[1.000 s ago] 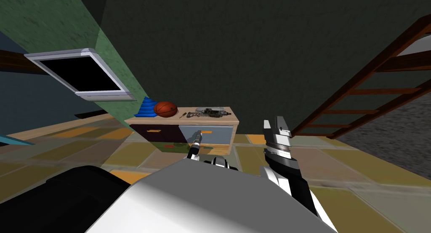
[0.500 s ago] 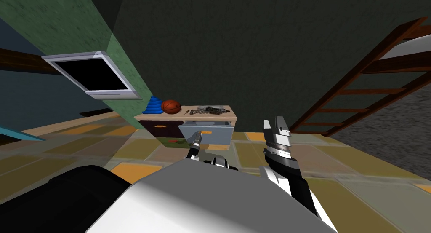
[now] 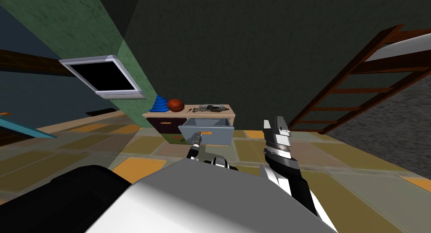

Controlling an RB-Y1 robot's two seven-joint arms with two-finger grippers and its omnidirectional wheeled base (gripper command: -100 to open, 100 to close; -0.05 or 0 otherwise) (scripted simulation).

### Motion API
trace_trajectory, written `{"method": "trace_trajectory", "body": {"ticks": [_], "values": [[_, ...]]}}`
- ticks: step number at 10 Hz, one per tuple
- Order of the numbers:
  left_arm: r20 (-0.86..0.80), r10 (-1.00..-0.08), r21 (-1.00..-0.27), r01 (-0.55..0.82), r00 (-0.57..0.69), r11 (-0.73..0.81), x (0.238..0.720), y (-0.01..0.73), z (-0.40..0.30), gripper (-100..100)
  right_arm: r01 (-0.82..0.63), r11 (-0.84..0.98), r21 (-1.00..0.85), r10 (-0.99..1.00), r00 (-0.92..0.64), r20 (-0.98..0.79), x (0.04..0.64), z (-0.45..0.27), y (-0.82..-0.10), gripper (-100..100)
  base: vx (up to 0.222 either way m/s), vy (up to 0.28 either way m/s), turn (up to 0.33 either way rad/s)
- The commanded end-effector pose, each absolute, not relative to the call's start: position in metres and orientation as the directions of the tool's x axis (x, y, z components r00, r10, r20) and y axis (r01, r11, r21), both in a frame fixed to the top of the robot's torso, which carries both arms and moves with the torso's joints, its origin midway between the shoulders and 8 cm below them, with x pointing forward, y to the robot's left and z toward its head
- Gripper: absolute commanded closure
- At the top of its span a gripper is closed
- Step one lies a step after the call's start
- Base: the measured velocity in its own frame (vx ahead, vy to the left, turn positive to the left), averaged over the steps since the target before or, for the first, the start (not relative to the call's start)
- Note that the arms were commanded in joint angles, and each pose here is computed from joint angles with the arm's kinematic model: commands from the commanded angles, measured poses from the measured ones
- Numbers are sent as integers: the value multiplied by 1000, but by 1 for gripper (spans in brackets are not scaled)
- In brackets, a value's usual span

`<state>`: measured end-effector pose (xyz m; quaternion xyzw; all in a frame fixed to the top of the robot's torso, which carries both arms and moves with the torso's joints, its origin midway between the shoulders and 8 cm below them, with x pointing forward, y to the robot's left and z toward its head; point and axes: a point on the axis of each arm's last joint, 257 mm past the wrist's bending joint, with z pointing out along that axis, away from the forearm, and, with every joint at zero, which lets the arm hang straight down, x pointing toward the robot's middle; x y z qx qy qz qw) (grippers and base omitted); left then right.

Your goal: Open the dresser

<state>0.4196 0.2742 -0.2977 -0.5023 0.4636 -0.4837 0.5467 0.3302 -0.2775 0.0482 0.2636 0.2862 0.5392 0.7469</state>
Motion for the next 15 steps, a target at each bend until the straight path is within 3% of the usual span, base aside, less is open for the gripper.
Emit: {"method": "trace_trajectory", "body": {"ticks": [1, 10, 11, 15], "values": [[-20, -995, -998, 52, 102, 25, 420, 275, -292, -100, -654, 280, 703, 956, 255, -143, 330, 48, -278, 0, -28, -7, -4], [-18, -995, -999, 40, 103, 23, 423, 278, -255, -100, -654, 280, 703, 956, 255, -143, 330, 48, -278, 0, -4, -4, -1], [-18, -995, -999, 34, 103, 22, 422, 278, -256, 0, -654, 280, 703, 956, 255, -143, 330, 48, -278, 0, 0, 0, 0], [-18, -994, -1000, 22, 103, 21, 421, 278, -261, 0, -654, 280, 703, 956, 255, -143, 330, 48, -278, 0, 0, 0, 0]]}}
